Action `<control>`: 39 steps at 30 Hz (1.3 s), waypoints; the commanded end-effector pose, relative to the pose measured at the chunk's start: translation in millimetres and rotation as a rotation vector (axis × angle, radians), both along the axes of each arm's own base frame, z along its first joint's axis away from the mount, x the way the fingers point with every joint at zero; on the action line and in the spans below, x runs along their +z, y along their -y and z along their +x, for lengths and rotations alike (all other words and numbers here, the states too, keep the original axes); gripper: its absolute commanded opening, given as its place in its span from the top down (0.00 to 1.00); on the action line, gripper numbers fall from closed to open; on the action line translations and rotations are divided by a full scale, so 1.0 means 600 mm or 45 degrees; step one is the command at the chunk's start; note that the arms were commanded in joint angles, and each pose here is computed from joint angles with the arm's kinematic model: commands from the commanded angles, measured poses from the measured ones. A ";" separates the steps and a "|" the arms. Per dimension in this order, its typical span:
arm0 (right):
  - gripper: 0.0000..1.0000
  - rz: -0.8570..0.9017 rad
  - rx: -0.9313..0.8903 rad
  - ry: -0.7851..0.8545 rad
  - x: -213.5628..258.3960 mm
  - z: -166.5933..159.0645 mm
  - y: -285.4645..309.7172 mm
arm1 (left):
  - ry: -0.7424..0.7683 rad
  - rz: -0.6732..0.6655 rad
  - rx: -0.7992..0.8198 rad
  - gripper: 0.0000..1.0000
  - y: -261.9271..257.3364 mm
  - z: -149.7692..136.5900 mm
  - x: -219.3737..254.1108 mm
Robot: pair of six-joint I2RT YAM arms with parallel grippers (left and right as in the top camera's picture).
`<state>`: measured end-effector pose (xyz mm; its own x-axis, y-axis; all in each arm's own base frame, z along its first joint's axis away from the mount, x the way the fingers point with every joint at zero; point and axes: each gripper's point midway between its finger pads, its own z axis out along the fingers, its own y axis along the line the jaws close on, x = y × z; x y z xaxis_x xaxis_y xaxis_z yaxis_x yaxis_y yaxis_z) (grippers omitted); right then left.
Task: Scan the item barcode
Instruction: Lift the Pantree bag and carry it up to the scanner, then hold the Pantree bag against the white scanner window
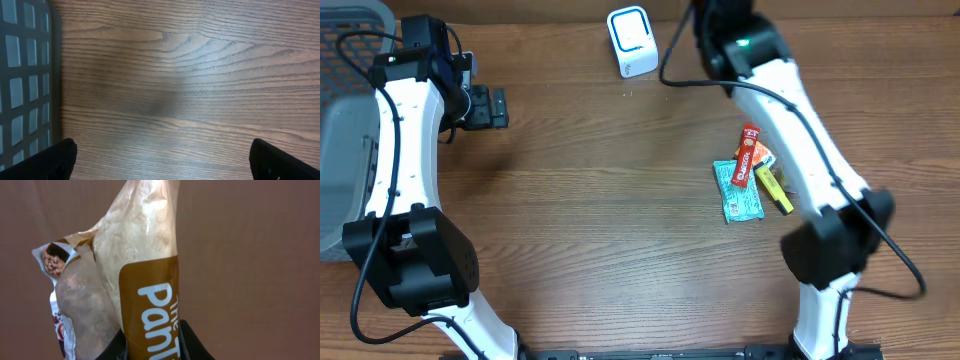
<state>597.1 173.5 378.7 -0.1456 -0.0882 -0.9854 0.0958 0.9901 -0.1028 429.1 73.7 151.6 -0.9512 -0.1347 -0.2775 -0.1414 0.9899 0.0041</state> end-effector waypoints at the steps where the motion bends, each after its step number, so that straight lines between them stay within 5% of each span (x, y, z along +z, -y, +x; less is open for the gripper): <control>1: 0.96 -0.256 -0.046 -0.030 -0.032 0.016 -0.008 | 0.026 0.005 -0.024 0.00 0.002 0.004 0.012; 14: 0.96 -0.744 0.014 -0.164 -0.228 0.080 -0.077 | 0.026 0.005 -0.024 0.00 0.002 0.004 0.012; 39: 0.96 -0.786 0.030 -0.201 -0.265 0.089 -0.075 | 0.025 0.005 -0.024 0.00 0.002 0.004 0.012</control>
